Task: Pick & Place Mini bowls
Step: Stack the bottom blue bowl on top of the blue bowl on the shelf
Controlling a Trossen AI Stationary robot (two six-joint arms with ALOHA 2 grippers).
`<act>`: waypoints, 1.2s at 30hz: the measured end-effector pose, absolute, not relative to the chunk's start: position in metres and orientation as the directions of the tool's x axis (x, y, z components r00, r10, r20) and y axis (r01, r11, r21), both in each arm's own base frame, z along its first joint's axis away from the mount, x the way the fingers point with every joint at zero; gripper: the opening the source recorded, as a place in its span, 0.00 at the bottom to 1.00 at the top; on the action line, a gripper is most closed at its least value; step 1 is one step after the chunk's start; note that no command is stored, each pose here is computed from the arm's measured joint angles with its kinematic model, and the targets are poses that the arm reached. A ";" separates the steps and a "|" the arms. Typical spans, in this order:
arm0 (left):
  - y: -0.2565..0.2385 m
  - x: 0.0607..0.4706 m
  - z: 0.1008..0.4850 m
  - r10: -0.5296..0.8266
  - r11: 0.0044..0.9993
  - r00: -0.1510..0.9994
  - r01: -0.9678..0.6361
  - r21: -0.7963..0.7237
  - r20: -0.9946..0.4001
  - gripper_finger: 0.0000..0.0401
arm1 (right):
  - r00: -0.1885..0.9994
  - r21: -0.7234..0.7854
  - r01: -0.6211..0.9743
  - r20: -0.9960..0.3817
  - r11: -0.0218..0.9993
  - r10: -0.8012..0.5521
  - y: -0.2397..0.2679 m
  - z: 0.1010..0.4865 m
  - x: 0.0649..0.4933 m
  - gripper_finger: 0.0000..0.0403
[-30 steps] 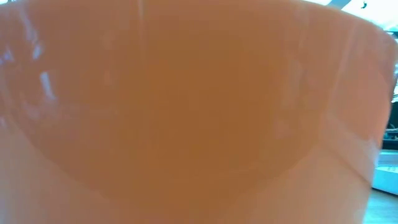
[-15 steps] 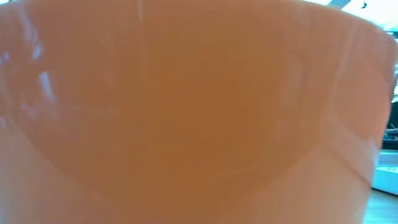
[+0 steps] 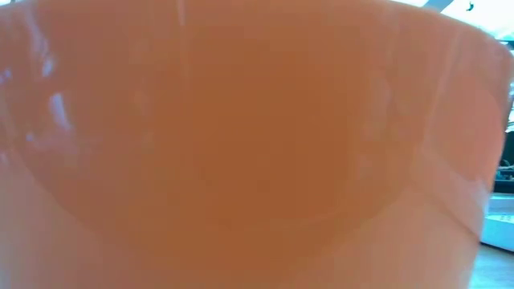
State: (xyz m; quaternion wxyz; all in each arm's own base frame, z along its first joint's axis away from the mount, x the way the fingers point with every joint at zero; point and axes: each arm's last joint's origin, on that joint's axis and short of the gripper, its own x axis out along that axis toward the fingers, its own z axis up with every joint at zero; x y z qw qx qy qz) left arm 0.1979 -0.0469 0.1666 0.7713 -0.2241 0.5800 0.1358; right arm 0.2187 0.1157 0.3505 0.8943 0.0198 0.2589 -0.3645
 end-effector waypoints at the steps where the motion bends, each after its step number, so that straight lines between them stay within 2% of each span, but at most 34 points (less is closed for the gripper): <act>1: -0.047 0.198 0.167 -0.046 0.863 0.291 -0.470 -0.184 -0.956 0.02 | 0.600 -0.153 0.662 -0.477 0.733 -0.642 0.116 0.350 0.219 0.08; 6: -0.047 0.203 0.183 -0.002 0.887 0.283 -0.443 -0.133 -0.959 0.00 | 0.600 -0.153 0.662 -0.477 0.733 -0.642 0.116 0.350 0.219 0.08; 13: -0.045 0.213 0.229 0.126 0.912 0.291 -0.410 -0.004 -0.948 0.00 | 0.600 -0.150 0.664 -0.477 0.733 -0.642 0.116 0.351 0.219 0.08; 16: -0.044 0.220 0.250 0.192 0.926 0.349 -0.375 0.051 -0.917 0.00 | 0.601 -0.151 0.665 -0.474 0.731 -0.644 0.116 0.351 0.219 0.08; 22: -0.038 0.240 0.290 0.226 0.960 0.491 -0.260 0.106 -0.841 0.00 | 0.603 -0.154 0.670 -0.457 0.726 -0.654 0.116 0.351 0.219 0.08; 28: -0.028 0.272 0.314 0.248 0.969 0.537 -0.154 0.196 -0.806 0.00 | 0.603 -0.153 0.671 -0.456 0.726 -0.654 0.116 0.351 0.219 0.08; 32: -0.025 0.304 0.317 0.255 0.960 0.537 -0.041 0.278 -0.804 0.00 | 0.603 -0.153 0.671 -0.456 0.726 -0.654 0.116 0.351 0.219 0.08; 36: -0.031 0.340 0.306 0.171 0.936 0.529 0.177 0.305 -0.831 0.00 | 0.603 -0.154 0.670 -0.456 0.726 -0.654 0.116 0.351 0.219 0.08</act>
